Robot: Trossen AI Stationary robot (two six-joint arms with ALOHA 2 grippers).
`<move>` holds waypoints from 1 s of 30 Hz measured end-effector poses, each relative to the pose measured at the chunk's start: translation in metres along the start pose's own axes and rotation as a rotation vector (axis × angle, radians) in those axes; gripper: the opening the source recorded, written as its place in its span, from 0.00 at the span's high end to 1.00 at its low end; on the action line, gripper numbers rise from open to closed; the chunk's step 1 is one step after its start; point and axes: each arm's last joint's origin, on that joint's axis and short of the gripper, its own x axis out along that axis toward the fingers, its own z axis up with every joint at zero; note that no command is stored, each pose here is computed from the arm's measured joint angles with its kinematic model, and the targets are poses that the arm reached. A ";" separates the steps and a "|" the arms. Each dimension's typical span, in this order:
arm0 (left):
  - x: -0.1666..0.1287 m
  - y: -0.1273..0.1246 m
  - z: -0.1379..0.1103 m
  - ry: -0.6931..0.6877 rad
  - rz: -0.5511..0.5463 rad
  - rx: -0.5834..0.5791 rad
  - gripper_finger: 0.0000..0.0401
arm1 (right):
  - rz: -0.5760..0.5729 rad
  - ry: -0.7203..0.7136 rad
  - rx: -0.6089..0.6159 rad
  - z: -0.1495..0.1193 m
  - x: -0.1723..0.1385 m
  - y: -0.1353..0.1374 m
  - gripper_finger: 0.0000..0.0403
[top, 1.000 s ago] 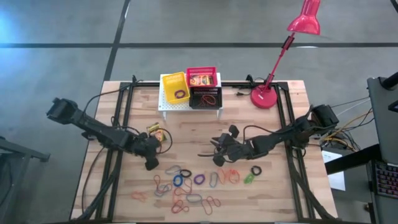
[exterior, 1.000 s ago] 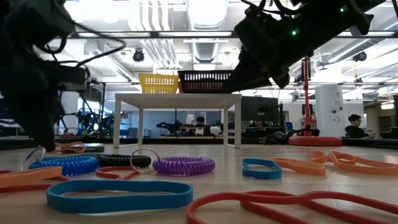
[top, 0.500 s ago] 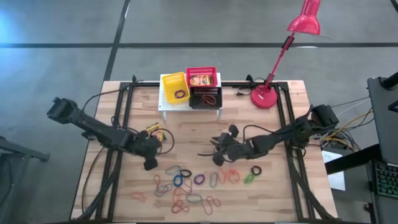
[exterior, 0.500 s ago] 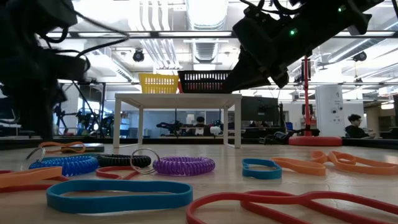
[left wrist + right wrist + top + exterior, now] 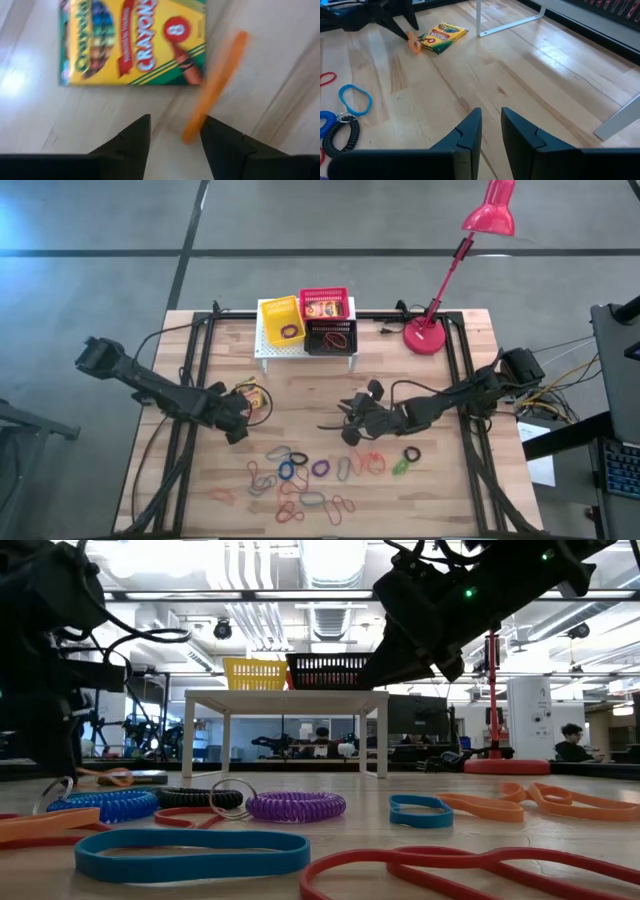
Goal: Pick & Place Office Desk Supplies
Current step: Put the orange rubber band into the black bin on the shelf
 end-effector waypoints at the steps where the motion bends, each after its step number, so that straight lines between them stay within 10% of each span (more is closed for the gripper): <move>1: 0.002 0.000 -0.001 -0.011 -0.008 0.022 0.55 | 0.000 0.000 0.000 0.000 0.000 0.000 0.83; 6: 0.005 -0.004 0.001 -0.061 -0.056 0.070 0.62 | 0.000 0.000 0.000 0.000 0.000 0.000 0.83; 13: 0.002 -0.009 0.003 -0.012 -0.145 0.116 0.97 | 0.000 0.000 0.000 0.000 0.000 0.000 0.83; 21: -0.026 -0.027 0.028 -0.025 -0.344 0.119 0.99 | 0.040 0.020 -0.119 -0.001 0.000 0.001 0.83; 30: -0.049 -0.052 0.063 -0.485 -0.564 0.250 1.00 | 0.166 0.004 -0.071 0.004 0.000 0.007 0.83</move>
